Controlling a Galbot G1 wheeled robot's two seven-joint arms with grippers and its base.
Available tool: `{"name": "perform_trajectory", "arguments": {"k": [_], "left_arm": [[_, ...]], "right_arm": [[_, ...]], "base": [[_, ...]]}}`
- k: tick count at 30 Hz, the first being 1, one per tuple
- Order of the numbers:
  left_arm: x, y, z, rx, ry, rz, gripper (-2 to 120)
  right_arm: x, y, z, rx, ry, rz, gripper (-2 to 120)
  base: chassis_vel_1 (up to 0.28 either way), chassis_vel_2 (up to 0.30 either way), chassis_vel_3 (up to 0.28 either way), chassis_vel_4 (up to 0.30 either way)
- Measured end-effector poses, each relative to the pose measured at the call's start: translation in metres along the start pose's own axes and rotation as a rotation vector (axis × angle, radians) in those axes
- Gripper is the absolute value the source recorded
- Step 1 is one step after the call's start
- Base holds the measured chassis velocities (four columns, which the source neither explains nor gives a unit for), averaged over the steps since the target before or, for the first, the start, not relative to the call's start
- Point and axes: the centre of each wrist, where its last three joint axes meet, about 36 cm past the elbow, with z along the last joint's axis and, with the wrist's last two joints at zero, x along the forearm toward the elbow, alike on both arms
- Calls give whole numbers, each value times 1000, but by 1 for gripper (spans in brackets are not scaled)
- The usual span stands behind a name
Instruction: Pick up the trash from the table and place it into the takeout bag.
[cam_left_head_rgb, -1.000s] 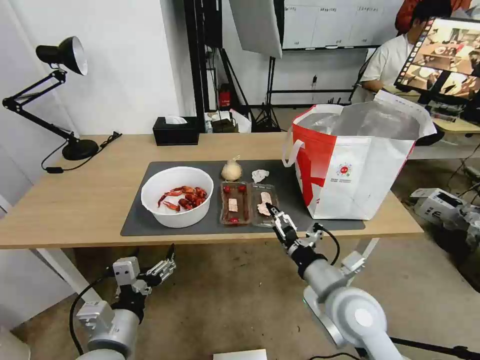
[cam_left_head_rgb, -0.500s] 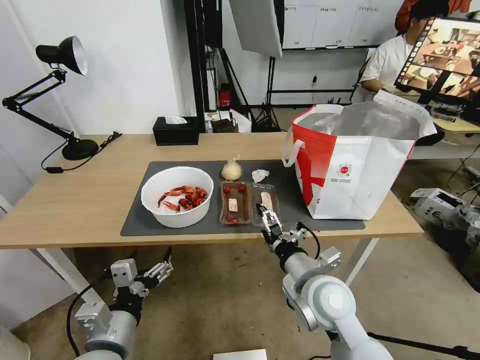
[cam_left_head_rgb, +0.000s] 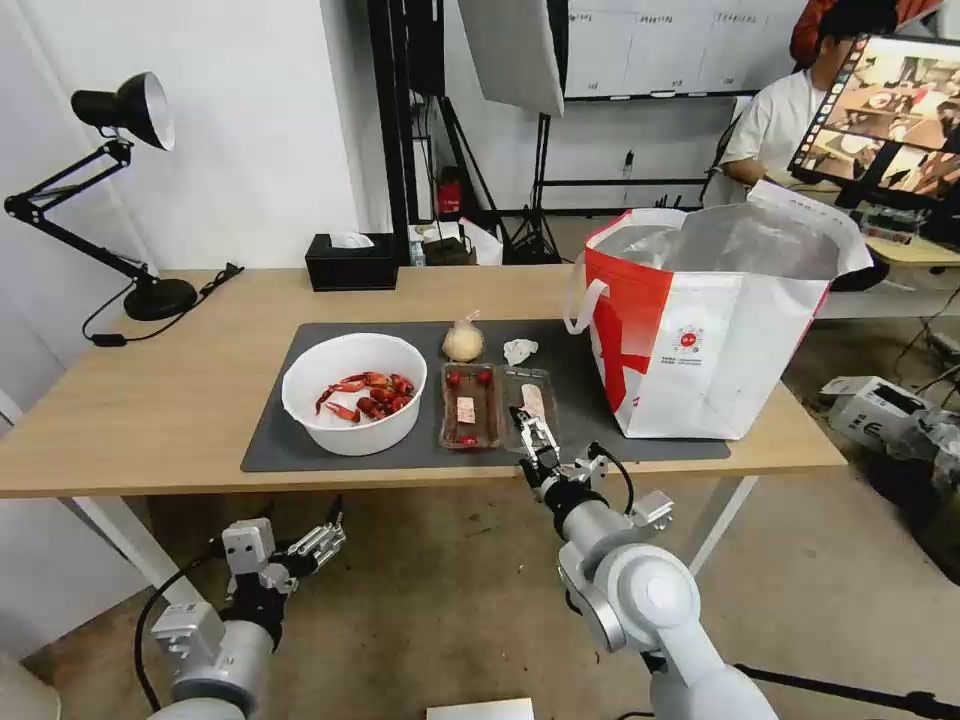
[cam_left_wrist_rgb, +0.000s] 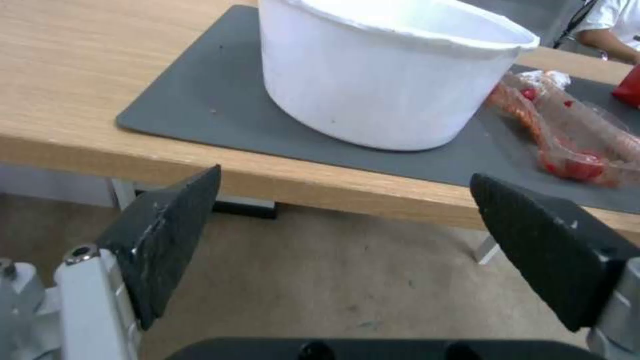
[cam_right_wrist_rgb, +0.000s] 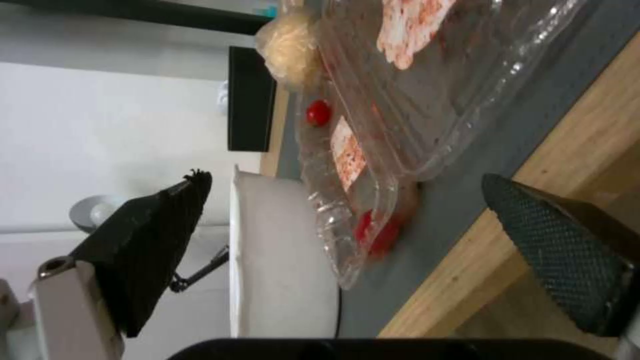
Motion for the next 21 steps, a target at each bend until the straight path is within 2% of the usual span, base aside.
{"name": "perform_trajectory", "arguments": {"k": [21], "left_arm": [[0,3,2,-6,9,0,100]], "right_arm": [[-20,3,-1,-5,-1,22,100]], "base": [[0,0,0,0]]}}
